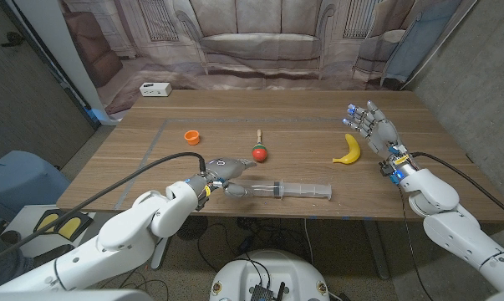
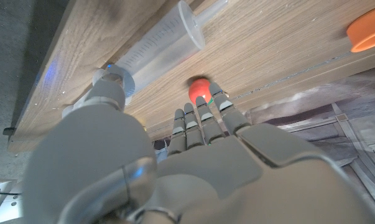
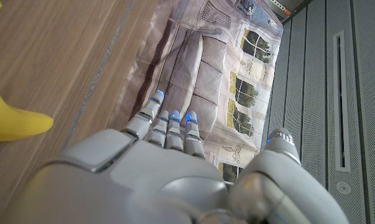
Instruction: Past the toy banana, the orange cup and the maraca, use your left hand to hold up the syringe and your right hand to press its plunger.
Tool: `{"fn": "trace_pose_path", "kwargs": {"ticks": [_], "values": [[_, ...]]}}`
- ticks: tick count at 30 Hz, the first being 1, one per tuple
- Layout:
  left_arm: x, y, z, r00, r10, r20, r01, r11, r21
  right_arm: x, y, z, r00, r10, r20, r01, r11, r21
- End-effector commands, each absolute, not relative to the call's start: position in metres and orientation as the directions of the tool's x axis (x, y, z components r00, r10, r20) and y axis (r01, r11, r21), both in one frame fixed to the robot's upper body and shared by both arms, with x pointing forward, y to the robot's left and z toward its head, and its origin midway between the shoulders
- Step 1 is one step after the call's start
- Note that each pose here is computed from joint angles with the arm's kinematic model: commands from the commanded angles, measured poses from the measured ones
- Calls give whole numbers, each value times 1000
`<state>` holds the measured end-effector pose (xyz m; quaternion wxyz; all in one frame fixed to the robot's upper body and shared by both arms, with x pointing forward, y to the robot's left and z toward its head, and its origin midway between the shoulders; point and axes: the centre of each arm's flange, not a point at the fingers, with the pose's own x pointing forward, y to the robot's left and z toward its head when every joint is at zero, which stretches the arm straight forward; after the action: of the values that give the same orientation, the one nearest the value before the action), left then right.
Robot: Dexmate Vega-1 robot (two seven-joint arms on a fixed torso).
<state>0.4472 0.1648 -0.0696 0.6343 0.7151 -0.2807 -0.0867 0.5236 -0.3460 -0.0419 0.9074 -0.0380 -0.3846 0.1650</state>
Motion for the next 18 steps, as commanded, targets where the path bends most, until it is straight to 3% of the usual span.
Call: {"fn": "trace_pose_path", "kwargs": {"ticks": [1, 18], "values": [[453, 159, -68, 834, -518, 187, -261, -73, 963, 523, -348, -43, 653, 320, 687, -267, 945, -187], [466, 146, -63, 835, -537, 120, -226, -136, 965, 524, -352, -46, 655, 311, 688, -262, 948, -179]]}}
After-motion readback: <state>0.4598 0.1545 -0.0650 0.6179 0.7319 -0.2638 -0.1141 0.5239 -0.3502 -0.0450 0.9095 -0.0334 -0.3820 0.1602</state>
